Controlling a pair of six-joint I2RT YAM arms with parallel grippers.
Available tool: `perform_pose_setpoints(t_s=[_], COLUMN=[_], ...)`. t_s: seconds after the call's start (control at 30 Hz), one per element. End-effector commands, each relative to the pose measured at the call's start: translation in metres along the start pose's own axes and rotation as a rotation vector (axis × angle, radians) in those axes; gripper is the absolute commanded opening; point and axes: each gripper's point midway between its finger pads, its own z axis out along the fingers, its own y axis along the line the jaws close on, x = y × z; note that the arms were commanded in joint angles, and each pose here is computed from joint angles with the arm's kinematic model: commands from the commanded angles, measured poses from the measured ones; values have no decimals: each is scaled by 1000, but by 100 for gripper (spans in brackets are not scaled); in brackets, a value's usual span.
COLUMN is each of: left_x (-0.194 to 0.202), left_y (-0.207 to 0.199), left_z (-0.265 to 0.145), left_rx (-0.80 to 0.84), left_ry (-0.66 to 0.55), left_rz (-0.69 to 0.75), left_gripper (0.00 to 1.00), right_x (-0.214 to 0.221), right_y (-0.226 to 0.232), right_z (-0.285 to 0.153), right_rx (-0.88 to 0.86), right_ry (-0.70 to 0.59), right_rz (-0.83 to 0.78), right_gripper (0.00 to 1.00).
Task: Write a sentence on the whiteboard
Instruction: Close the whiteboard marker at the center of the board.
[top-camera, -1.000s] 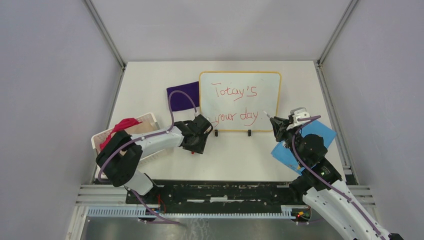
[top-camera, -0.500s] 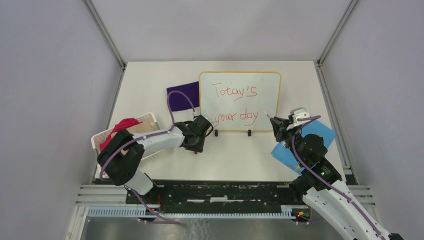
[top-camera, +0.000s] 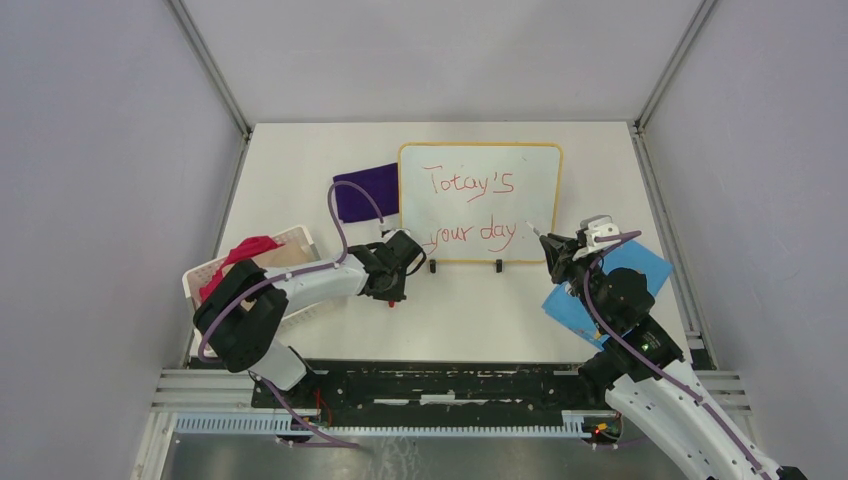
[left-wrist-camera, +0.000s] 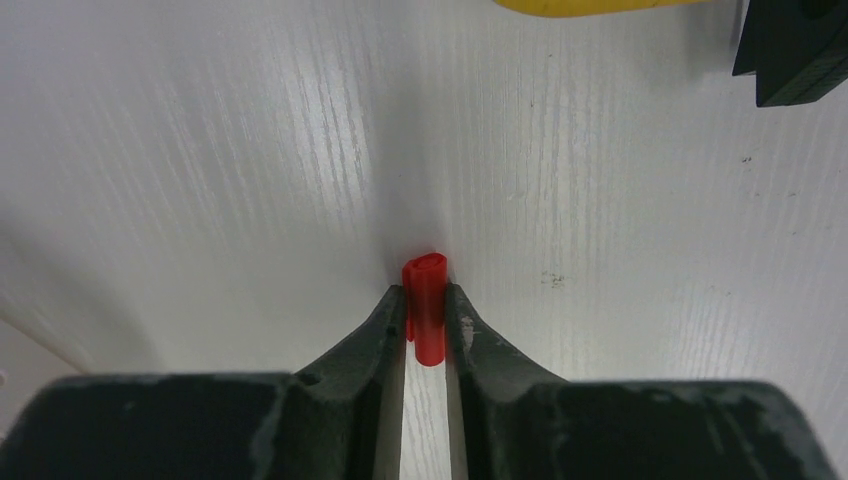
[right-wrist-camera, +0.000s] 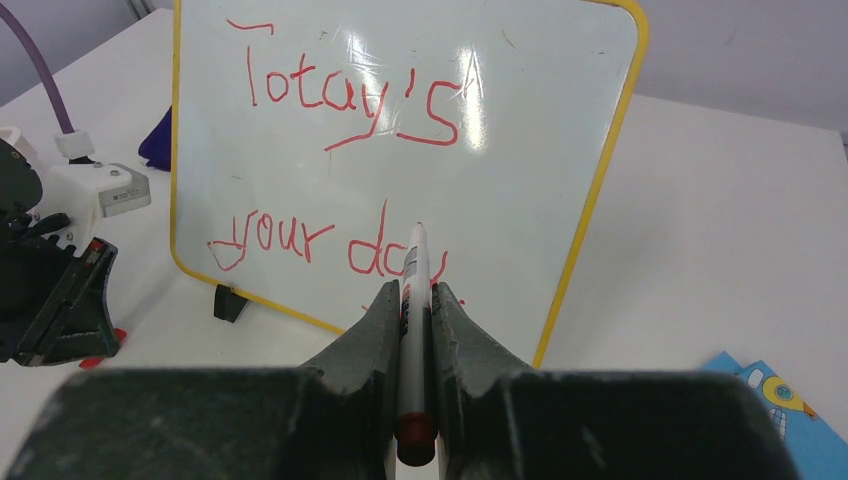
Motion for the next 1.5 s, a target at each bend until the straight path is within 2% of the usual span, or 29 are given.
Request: perform_pose_setpoints(t_s=[0.0, 0.3, 0.6, 1.1, 1.33, 1.47], left_x=[-3, -6, -25, -20, -21, -21], left_y=[4, 5, 5, 8, 7, 5], left_z=[3, 4, 0, -5, -7, -4], left_rx=[-36, -57, -87, -84, -79, -68], left_ry=[-35, -52, -106, -90, -82, -58], left_rz=[-71, -134, -176, -153, -118, -90], left_gripper=[21, 12, 13, 51, 62, 63], right_x=[-13, -15, -14, -14, -15, -15], right_y=[1, 1, 1, -1, -1, -2], right_z=[0, 0, 0, -2, -3, -4], right_rx=[-1, -2, -2, 3, 4, 7], right_ry=[-39, -40, -39, -41, -43, -42], right_rz=[-1, -3, -3, -3, -2, -2], right_gripper=[0, 0, 0, 0, 0, 0])
